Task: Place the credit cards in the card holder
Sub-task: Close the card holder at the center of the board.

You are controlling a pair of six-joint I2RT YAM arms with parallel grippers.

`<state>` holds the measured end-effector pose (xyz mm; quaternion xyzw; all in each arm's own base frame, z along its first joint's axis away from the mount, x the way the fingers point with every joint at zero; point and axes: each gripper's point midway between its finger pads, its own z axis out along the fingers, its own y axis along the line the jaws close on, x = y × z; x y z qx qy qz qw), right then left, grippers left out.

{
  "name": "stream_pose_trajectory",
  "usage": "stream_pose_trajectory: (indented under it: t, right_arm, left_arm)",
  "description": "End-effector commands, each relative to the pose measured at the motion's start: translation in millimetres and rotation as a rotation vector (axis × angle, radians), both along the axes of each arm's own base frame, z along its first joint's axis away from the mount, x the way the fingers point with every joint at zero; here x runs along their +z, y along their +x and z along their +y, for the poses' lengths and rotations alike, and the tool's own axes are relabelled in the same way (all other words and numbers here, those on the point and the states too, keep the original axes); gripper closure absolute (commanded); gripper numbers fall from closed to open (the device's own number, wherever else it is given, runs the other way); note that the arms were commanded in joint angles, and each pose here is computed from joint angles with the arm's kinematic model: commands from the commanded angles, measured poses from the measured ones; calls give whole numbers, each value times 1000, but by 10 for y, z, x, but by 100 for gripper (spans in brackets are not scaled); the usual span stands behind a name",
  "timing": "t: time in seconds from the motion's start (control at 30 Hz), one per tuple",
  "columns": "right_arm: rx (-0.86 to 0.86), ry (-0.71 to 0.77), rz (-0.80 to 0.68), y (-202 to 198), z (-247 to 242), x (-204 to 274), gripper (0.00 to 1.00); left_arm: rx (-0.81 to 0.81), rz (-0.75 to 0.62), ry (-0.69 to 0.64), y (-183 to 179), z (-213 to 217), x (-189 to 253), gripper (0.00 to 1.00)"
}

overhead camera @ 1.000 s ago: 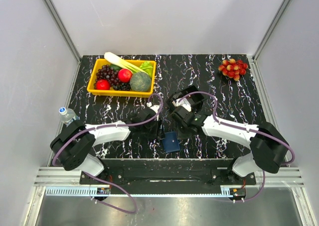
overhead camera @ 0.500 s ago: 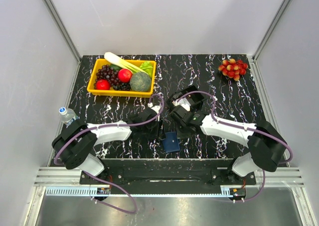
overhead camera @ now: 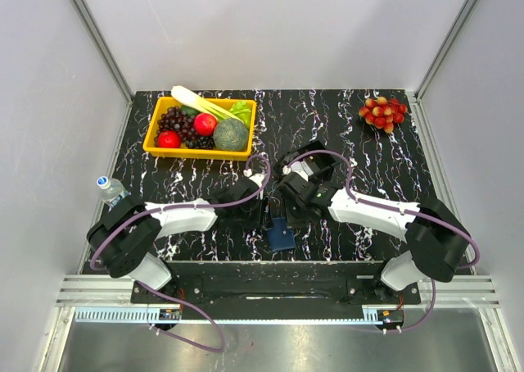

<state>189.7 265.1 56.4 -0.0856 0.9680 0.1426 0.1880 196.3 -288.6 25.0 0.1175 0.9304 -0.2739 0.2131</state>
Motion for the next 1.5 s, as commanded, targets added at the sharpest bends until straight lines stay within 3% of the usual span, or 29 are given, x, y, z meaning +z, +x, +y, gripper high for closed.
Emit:
stream_pose_trajectory:
  t: [0.0, 0.47, 1.47]
  right_arm:
    - [30, 95, -10, 51, 211, 143, 100]
    - [98, 66, 101, -95, 278, -126, 100]
    - [81, -56, 134, -47, 163, -442, 100]
  left_arm:
    - [7, -24, -19, 82, -101, 55, 53]
    - [12, -9, -4, 88, -112, -12, 54]
    - [6, 8, -31, 45, -146, -66, 57]
